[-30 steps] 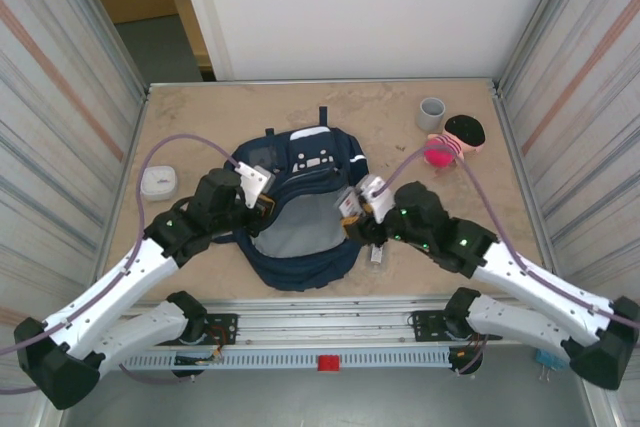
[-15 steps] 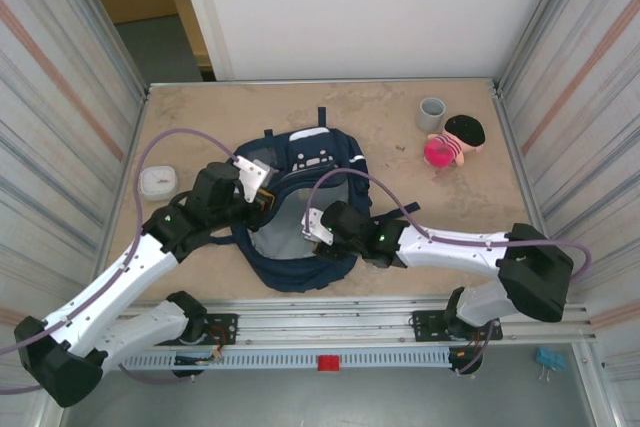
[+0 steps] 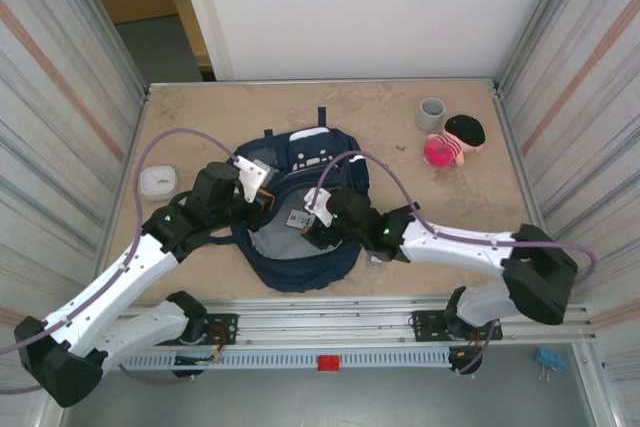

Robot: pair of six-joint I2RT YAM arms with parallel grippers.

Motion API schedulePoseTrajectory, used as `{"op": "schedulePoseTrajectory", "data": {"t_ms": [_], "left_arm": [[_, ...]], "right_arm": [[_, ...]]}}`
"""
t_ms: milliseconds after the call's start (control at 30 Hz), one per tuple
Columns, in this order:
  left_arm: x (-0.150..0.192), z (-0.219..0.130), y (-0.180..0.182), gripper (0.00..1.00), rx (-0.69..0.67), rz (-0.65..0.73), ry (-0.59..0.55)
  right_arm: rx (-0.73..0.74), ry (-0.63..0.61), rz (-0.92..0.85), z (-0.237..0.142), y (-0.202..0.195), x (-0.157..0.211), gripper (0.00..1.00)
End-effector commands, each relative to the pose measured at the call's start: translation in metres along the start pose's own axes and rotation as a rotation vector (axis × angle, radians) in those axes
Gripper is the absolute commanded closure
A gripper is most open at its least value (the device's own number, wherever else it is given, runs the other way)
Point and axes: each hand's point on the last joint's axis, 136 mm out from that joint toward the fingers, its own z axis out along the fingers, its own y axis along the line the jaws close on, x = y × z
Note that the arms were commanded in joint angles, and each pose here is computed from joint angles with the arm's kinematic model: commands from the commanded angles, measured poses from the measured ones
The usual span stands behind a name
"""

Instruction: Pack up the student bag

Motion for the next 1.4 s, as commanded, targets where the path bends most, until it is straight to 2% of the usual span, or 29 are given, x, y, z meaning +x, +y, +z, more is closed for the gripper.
{"op": "schedulePoseTrajectory", "data": {"t_ms": [0, 167, 300, 400, 500, 600, 767, 1000, 1100, 1233, 1367], "left_arm": [[-0.027, -0.012, -0.001, 1.0, 0.011, -0.026, -0.117], [-0.006, 0.008, -0.011, 1.0, 0.07, -0.052, -0.074], [0.025, 0.031, -0.021, 1.0, 0.065, 0.031, 0.036], [0.06, 0.052, -0.025, 1.0, 0.045, 0.081, 0.151], [0.09, 0.07, -0.029, 1.0, 0.029, 0.07, 0.251], [0.102, 0.086, -0.04, 1.0, 0.046, 0.037, 0.254], [0.082, 0.096, -0.051, 1.0, 0.084, -0.054, 0.147], [0.036, 0.094, -0.062, 1.0, 0.126, -0.141, -0.01], [0.024, 0.094, -0.065, 1.0, 0.127, -0.14, -0.038], [0.014, 0.098, -0.071, 1.0, 0.13, -0.137, -0.04], [0.007, 0.099, -0.077, 0.93, 0.142, -0.151, -0.048]], "right_arm": [[-0.102, -0.064, 0.2, -0.033, 0.006, -0.008, 0.21], [-0.312, -0.107, 0.524, -0.066, 0.021, -0.009, 0.2], [-0.412, -0.131, 0.727, -0.081, 0.031, -0.007, 0.2], [-0.399, -0.103, 0.89, -0.081, 0.027, 0.006, 0.18], [-0.383, -0.06, 0.962, -0.082, 0.026, 0.018, 0.17], [-0.316, 0.009, 1.055, -0.078, 0.019, 0.036, 0.17], [-0.397, 0.057, 1.183, -0.072, 0.027, 0.045, 0.17], [-0.439, 0.024, 1.289, -0.065, 0.01, 0.032, 0.17], [-0.483, -0.028, 1.302, -0.066, 0.0, 0.014, 0.18], [-0.482, -0.025, 1.29, -0.058, -0.007, 0.004, 0.18], [-0.465, -0.014, 1.289, -0.046, -0.016, 0.003, 0.2]]}}
